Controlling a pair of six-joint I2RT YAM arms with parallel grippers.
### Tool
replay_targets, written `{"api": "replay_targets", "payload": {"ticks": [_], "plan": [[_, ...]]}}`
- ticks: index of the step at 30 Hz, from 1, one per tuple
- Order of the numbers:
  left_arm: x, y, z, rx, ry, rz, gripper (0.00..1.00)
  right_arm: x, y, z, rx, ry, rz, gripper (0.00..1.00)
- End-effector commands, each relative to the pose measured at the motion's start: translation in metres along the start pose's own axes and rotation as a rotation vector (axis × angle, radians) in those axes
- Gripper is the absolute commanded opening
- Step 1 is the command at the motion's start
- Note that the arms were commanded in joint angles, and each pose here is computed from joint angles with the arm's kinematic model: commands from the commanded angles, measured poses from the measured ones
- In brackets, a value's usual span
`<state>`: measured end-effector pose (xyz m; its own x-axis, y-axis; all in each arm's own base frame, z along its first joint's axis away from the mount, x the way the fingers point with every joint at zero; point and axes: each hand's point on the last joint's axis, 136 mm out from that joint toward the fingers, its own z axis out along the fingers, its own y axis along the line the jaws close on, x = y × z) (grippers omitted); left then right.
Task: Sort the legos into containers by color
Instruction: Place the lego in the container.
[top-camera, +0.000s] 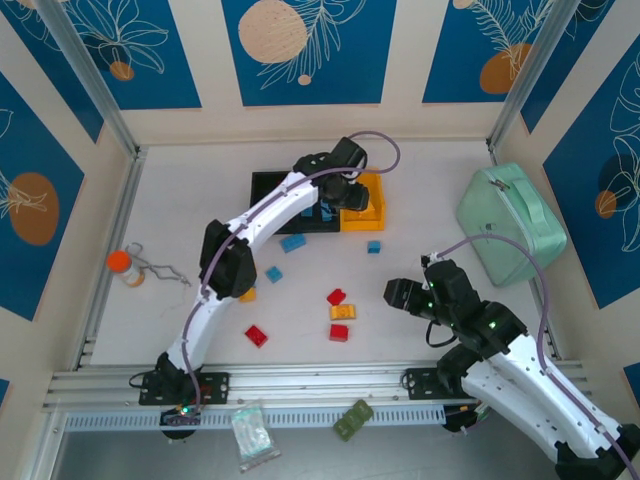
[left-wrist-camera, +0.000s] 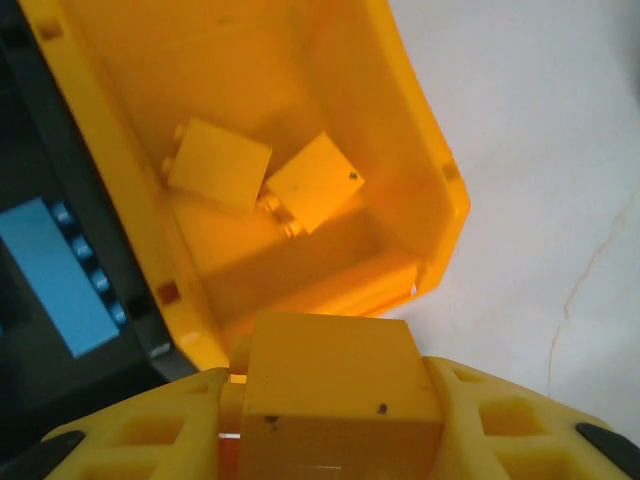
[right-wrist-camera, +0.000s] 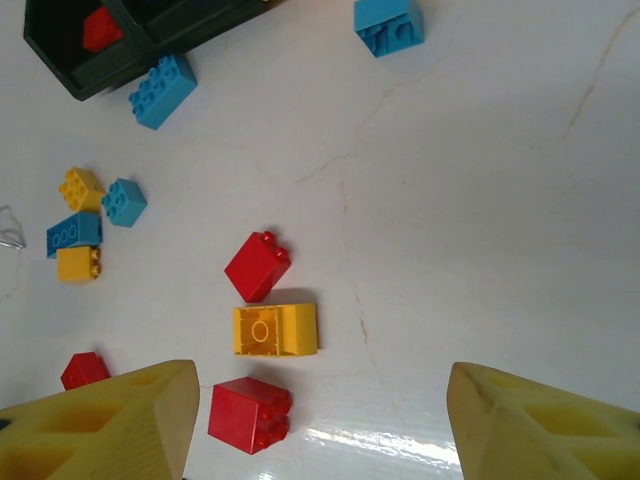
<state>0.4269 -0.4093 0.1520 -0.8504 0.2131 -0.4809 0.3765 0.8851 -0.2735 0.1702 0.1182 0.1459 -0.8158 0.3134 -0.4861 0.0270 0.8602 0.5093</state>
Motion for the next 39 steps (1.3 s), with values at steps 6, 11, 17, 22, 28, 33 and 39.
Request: {"api": "replay_targets", "payload": {"ticks": [6,11,17,22,28,33,39], "plan": [[-0.011,0.008,0.023,-0.068,-0.021,0.084,0.37,0.011,-0.006,0.004,0.001,0.042,0.030,0.66],[-0.012,0.005,0.032,-0.050,-0.022,0.084,0.39,0.013,-0.009,0.005,0.010,0.048,0.038,0.66],[-0.007,0.010,0.037,-0.070,-0.006,0.092,0.52,0.013,-0.010,0.003,0.009,0.043,0.040,0.66],[-0.012,0.005,0.028,-0.056,-0.024,0.087,0.61,0.012,-0.008,0.003,0.004,0.042,0.039,0.66],[-0.017,-0.010,0.000,-0.017,-0.047,0.093,0.60,0.011,-0.007,0.003,0.001,0.041,0.036,0.66],[-0.002,-0.018,-0.031,0.031,-0.032,0.088,0.60,0.008,-0.009,0.005,0.029,0.041,0.029,0.66],[0.038,-0.009,-0.075,0.086,-0.047,0.058,0.61,-0.004,-0.003,0.016,0.066,0.041,0.004,0.66]]}}
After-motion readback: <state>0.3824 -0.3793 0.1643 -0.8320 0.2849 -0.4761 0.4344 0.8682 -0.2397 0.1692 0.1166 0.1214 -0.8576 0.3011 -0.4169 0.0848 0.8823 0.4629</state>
